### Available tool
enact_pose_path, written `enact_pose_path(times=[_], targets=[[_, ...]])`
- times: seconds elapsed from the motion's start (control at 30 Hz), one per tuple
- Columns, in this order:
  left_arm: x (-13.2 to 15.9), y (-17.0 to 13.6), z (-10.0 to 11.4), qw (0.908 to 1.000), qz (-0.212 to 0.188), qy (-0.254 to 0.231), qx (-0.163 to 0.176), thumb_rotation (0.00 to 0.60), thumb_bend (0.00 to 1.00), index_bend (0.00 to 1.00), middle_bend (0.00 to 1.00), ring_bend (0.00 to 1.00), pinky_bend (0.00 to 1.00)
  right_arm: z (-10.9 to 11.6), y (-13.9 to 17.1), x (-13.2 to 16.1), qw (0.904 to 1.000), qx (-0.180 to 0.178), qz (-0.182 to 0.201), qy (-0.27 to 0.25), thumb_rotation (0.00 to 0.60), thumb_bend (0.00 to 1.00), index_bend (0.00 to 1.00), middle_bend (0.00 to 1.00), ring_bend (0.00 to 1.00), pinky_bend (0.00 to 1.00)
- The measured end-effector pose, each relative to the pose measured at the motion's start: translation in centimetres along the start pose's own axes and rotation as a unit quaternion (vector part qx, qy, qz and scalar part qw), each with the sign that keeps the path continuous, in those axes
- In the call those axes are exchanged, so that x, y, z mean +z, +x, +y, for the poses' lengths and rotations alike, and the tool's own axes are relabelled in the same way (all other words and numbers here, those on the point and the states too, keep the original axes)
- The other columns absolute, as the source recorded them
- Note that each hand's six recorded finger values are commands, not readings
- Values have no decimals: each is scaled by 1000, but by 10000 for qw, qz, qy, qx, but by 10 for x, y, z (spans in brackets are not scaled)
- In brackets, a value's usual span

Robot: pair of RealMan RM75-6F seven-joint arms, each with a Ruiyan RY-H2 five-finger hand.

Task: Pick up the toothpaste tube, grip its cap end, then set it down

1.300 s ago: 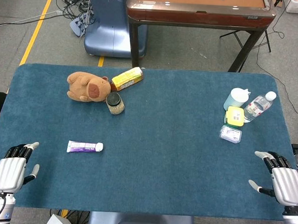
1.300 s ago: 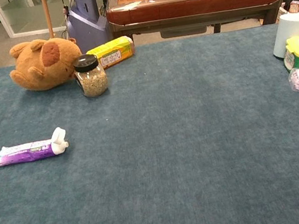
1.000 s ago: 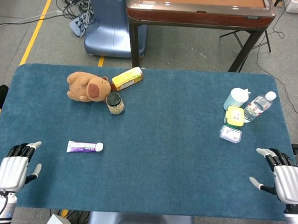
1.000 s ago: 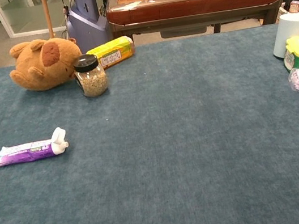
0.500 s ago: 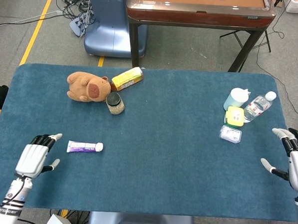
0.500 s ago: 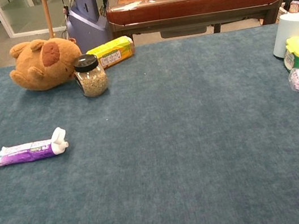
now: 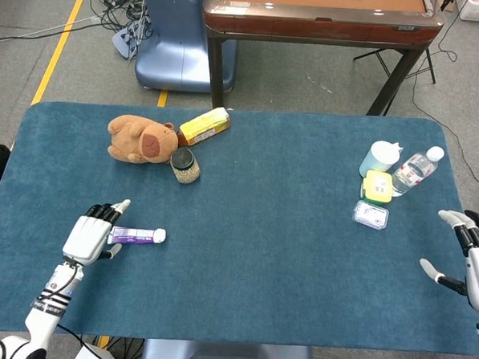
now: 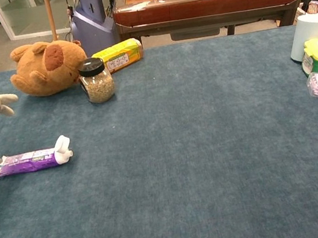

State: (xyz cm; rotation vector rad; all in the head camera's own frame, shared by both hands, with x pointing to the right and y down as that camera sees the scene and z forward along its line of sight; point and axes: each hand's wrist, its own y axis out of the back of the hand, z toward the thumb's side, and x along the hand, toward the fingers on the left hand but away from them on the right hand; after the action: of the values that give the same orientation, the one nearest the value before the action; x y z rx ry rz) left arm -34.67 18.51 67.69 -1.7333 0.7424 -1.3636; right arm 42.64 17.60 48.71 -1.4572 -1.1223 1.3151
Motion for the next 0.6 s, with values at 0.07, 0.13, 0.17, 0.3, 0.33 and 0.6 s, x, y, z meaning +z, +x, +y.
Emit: enact_pose_path(times=[0.07, 0.13, 0.17, 0.3, 0.33, 0.6], targets=[[2, 4, -6, 9999, -61, 91, -43, 600, 201, 10, 139, 141, 163, 0, 1, -1, 10000, -1, -12, -10, 600, 94, 223, 256, 159, 185], [4, 8, -12, 9998, -104, 167, -72, 600, 200, 5, 131, 134, 163, 0, 3, -2, 10000, 13, -30, -21, 600, 94, 223, 256, 159, 185], [5, 9, -15, 9997, -127, 208, -83, 600, 199, 3, 128, 132, 163, 0, 4, -2, 10000, 20, -36, -21, 600, 94, 223, 256, 159, 185], [7, 14, -26, 9991, -186, 341, -139, 600, 200, 3, 125, 131, 163, 1, 7, -3, 10000, 34, -54, -34, 600, 93, 223, 256, 159, 186], [7, 15, -28, 9990, -200, 378, -158, 600, 199, 3, 125, 131, 163, 1, 8, -3, 10000, 35, -58, -36, 600, 94, 223, 256, 159, 186], [5, 27, -45, 9976, -245, 591, -280, 600, 199, 4, 125, 131, 163, 0, 12, -5, 9999, 64, -98, -55, 600, 93, 223, 256, 159, 185]])
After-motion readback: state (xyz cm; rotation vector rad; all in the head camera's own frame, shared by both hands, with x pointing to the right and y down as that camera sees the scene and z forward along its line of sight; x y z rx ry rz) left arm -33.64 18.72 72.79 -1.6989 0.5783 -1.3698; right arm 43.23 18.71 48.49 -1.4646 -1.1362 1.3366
